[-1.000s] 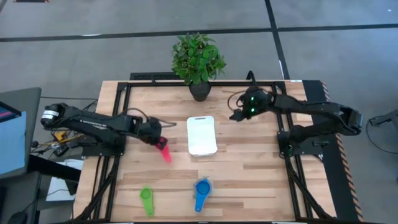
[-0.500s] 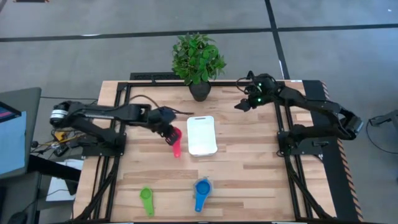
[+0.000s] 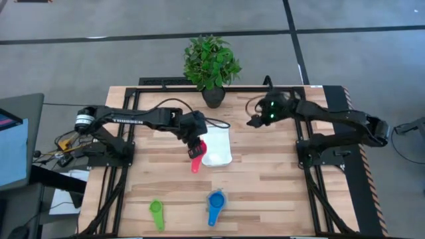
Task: Nest measuring cups in basket
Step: Stack the pink measuring cup on top of the blue measuring cup
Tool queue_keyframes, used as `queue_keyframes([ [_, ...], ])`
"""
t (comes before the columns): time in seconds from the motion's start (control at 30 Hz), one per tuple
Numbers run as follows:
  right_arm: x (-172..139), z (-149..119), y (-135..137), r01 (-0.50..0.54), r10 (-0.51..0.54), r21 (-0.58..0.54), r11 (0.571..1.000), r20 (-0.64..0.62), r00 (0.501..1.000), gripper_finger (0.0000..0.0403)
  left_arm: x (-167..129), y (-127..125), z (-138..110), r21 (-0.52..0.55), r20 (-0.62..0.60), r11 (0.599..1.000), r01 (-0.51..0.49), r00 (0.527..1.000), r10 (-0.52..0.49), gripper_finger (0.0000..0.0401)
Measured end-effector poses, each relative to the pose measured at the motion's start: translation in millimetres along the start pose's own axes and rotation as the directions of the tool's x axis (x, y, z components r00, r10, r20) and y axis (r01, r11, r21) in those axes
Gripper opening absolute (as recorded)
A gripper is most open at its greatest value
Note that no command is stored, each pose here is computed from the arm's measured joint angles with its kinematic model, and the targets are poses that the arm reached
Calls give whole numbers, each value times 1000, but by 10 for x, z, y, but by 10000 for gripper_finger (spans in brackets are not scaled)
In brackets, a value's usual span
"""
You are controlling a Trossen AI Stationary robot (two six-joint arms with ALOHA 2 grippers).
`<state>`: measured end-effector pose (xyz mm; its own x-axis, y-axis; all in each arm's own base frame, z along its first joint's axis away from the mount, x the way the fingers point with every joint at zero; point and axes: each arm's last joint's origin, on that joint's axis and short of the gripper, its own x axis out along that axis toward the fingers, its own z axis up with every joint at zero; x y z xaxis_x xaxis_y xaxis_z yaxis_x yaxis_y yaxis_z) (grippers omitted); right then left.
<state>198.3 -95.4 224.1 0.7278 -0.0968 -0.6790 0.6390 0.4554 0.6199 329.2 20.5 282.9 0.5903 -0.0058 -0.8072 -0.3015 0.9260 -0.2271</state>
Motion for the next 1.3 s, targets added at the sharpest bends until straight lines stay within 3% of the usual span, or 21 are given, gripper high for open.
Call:
queue_keyframes([
  [0.2,35,-205,151,53,-52,80,995,-10,999,260,98,-115,57,-73,62,994,80,995,-75,1],
  [0.53,59,-656,329,187,-180,171,967,-57,982,260,346,-712,-98,26,75,982,187,979,-188,1],
  [0.77,45,-846,450,168,-161,249,954,-46,986,260,520,-1001,-198,8,103,971,241,965,-240,1],
  [1.07,20,-1011,542,144,-136,290,946,-48,990,260,460,-1303,-335,24,135,954,298,945,-298,1],
  [1.3,16,-1034,560,134,-125,304,943,-51,991,260,522,-1405,-406,2,155,962,274,950,-271,4],
])
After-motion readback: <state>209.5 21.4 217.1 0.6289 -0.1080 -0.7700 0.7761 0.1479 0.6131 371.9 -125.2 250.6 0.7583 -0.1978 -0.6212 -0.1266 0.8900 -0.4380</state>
